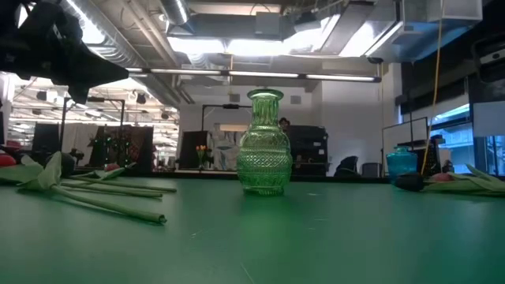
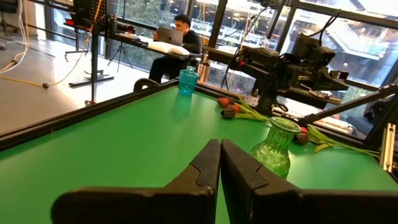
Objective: Sort flowers into vase by color
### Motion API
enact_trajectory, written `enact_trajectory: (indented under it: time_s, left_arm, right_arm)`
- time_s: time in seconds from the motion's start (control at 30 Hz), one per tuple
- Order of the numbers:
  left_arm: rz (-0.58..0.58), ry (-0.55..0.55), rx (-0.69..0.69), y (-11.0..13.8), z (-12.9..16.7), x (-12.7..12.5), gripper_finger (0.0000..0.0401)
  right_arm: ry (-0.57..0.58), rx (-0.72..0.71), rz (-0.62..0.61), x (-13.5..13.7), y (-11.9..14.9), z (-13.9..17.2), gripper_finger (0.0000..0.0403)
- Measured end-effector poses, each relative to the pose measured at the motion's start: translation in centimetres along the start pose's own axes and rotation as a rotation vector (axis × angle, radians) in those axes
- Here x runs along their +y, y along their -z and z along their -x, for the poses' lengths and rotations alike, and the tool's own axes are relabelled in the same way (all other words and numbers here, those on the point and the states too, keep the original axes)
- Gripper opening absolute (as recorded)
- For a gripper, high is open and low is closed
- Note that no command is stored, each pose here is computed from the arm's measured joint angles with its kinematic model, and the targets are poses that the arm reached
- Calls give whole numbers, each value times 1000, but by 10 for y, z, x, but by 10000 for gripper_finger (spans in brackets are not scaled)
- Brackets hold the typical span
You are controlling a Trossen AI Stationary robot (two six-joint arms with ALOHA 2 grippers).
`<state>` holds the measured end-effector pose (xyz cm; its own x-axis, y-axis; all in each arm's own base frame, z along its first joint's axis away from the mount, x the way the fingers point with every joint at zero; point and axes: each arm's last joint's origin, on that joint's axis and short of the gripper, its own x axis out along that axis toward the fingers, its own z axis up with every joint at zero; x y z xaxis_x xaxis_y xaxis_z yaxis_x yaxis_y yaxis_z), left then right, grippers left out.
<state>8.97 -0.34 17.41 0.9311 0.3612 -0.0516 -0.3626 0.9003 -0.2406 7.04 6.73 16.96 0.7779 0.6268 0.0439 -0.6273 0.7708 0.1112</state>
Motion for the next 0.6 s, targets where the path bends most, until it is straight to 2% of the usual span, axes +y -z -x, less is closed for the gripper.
enact_trajectory:
  time_s: [0.13,0.2,0.3,0.4,0.5,0.6]
  left_arm:
    - [0,0,0,0,0,0,11]
    - [0,0,0,0,0,0,11]
    - [0,0,1,0,0,0,11]
    - [0,0,0,0,0,0,11]
    - [0,0,0,0,0,0,11]
    - [0,0,1,0,0,0,11]
  right_arm:
    - [15,-12,20,0,-1,0,1]
    - [87,-93,45,-2,-9,0,1]
    - [204,-250,1,-4,-23,3,1]
    - [282,-344,90,-7,-33,7,1]
    - [343,-285,221,-11,-31,1,1]
    - [409,-192,233,-19,-23,-7,1]
